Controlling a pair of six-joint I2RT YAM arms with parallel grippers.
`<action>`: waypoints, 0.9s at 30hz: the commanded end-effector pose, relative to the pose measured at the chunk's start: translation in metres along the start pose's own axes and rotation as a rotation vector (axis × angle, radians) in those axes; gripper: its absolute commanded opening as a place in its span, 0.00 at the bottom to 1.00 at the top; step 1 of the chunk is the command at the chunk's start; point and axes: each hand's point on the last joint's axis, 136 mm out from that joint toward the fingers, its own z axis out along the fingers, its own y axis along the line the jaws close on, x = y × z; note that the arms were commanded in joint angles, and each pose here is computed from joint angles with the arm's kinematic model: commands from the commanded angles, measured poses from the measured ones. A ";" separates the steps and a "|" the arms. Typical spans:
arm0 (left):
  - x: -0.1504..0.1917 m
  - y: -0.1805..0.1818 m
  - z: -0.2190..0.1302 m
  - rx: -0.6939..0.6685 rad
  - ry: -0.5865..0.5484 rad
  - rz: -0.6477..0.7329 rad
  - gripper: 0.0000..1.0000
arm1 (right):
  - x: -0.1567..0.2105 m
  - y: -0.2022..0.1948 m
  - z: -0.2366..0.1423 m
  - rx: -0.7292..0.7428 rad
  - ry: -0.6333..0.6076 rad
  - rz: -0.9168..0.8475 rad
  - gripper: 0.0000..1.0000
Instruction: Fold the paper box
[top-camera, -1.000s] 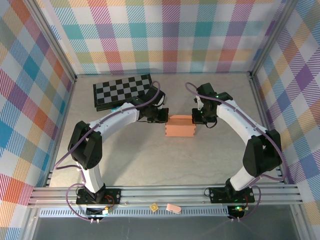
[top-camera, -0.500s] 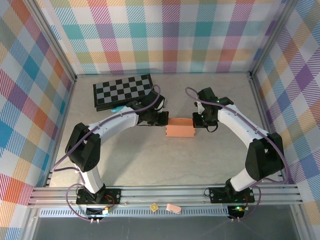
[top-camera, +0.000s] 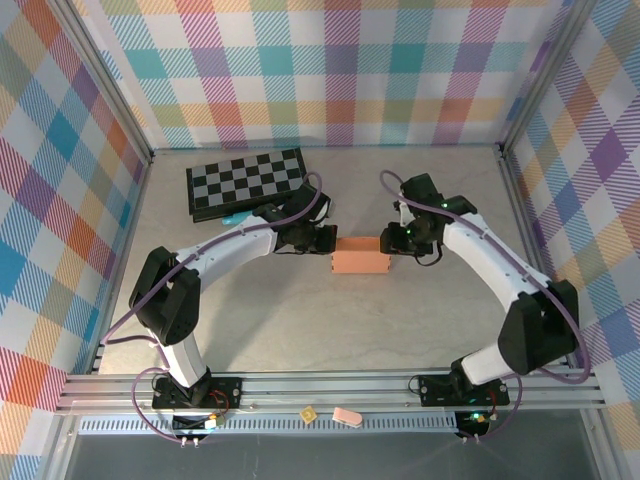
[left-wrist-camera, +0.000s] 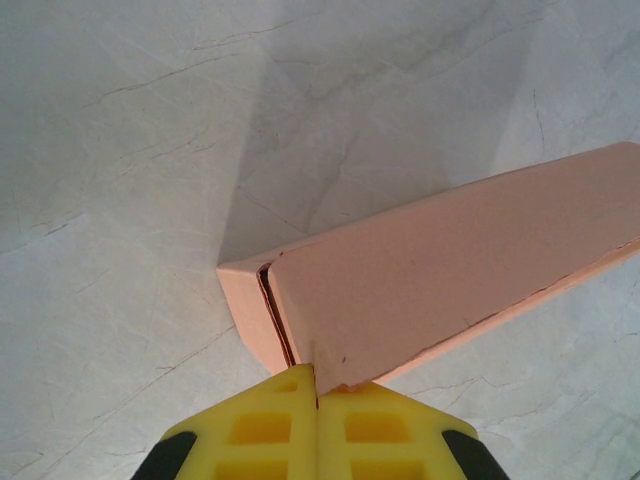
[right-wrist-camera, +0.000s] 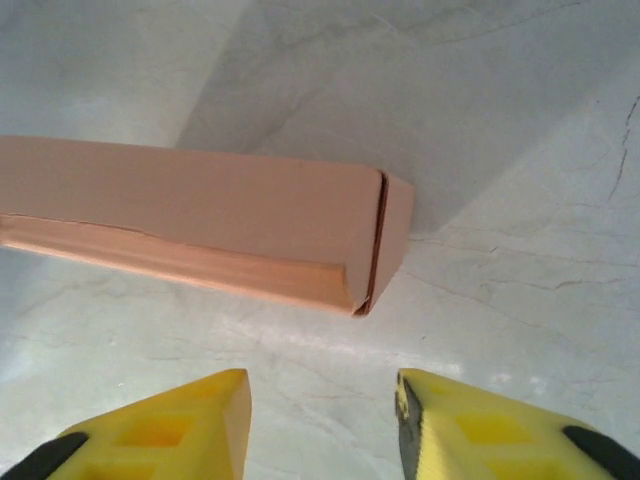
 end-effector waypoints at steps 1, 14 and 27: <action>0.021 0.006 0.002 -0.036 0.067 0.014 0.04 | -0.001 0.020 -0.033 -0.090 -0.049 0.124 0.52; 0.022 0.005 0.002 -0.039 0.071 0.015 0.04 | -0.021 0.046 -0.033 -0.392 0.026 1.019 0.80; 0.024 0.001 0.003 -0.035 0.077 0.021 0.04 | -0.014 0.013 0.006 -0.455 0.064 1.208 0.76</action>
